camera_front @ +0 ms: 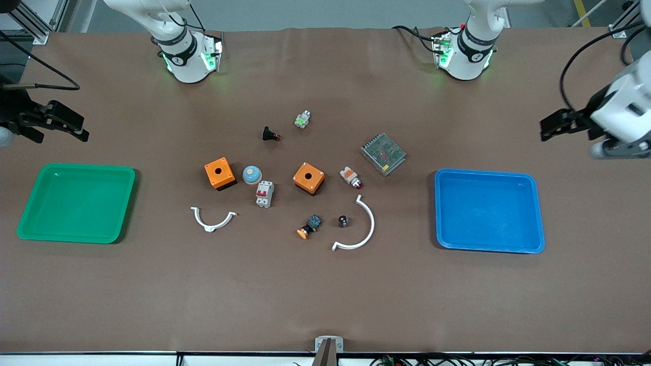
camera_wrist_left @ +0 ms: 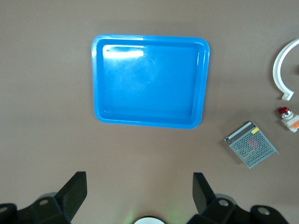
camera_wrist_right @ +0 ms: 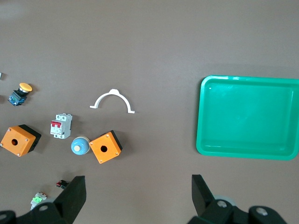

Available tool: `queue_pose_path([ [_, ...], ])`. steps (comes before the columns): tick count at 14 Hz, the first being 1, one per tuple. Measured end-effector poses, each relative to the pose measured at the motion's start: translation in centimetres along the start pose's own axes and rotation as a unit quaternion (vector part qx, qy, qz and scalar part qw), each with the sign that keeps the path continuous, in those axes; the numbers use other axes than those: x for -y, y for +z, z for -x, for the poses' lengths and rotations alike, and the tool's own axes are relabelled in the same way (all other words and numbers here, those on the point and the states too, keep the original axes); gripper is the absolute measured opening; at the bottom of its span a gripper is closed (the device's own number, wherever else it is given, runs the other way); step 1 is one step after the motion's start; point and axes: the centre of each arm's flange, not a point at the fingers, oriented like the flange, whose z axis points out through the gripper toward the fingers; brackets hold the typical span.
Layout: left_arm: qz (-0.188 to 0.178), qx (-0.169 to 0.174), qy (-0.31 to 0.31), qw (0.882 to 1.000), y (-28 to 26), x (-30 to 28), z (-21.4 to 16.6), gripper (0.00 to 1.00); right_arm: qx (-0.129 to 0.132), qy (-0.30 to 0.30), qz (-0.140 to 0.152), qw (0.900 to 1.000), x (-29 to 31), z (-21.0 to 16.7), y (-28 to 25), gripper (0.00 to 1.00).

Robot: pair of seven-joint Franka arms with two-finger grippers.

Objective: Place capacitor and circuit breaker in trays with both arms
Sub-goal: 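Move both grippers from rest toward the parts in the table middle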

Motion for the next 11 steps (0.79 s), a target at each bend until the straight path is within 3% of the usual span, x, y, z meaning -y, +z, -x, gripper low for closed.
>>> queue_pose_path([
  [5,-0.016,0.0,-0.022,1.0,7.9,-13.2,-4.4,1.0,0.005,-0.001,0.0,1.0,0.1,-0.3,0.6,1.0],
  [11,-0.004,-0.018,-0.081,0.997,17.4,-25.2,-6.6,0.96,0.011,-0.011,0.0,1.0,0.9,-0.3,0.8,1.0],
])
